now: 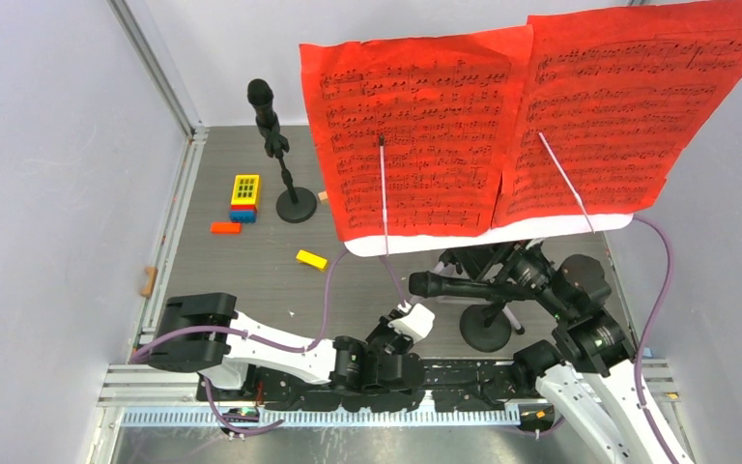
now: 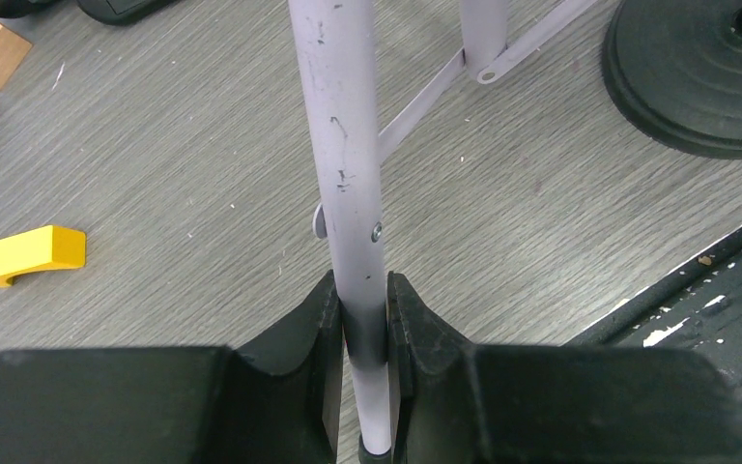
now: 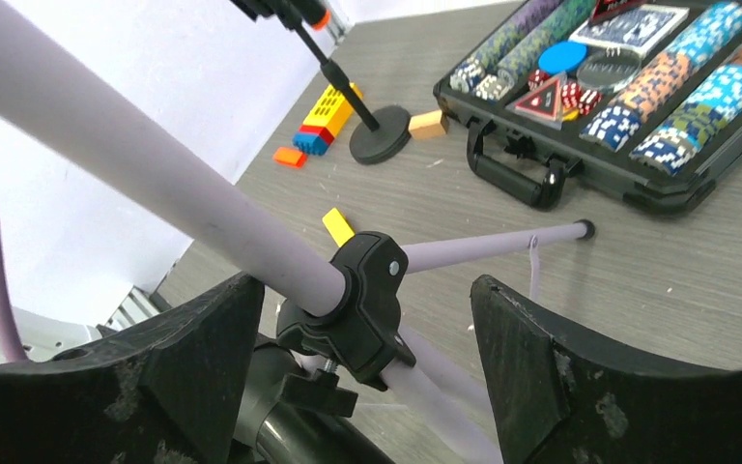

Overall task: Pack up the instrument practice props
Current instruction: Move the music stand to the center of the board.

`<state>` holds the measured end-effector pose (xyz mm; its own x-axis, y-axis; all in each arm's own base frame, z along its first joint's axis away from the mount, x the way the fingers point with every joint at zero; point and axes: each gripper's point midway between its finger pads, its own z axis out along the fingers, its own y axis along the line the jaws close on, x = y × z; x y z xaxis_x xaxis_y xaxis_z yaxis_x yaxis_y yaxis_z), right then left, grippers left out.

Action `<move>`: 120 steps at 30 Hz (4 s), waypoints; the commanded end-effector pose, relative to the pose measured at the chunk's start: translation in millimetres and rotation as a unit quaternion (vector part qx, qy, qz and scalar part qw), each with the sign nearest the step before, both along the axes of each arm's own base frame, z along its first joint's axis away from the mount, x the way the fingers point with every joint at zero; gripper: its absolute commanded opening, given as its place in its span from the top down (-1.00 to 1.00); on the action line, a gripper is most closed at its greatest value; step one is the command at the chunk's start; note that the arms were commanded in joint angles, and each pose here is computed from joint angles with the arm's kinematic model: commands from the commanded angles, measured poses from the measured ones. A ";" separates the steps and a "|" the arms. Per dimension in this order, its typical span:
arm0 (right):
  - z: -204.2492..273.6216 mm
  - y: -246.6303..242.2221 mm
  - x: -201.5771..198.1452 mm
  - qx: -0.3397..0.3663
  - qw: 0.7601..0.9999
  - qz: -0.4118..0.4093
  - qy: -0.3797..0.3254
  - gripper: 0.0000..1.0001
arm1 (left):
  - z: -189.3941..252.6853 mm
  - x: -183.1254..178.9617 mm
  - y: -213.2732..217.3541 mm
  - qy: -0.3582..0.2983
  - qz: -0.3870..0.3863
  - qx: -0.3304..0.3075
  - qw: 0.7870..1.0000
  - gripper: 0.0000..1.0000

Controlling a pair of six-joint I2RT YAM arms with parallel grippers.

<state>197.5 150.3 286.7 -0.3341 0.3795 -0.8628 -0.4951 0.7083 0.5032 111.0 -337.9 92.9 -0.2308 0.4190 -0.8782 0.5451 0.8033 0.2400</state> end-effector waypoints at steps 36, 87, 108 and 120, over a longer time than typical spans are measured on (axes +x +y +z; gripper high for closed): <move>66.1 -22.6 -62.9 -0.025 0.976 0.024 -0.216 -0.63 | -41.6 -15.4 38.7 -0.001 -0.051 0.173 0.984 1.00; 53.8 12.7 26.7 0.030 0.971 0.023 -0.234 0.99 | -33.8 -14.0 51.3 -0.005 -0.035 0.196 0.980 1.00; 59.8 50.9 50.6 0.012 0.964 0.101 -0.245 0.99 | -33.8 -24.7 90.6 -0.008 0.056 0.209 0.976 1.00; 53.7 53.5 8.8 -0.014 0.965 0.127 -0.229 0.99 | -30.4 -42.5 68.1 -0.006 0.029 0.183 0.983 1.00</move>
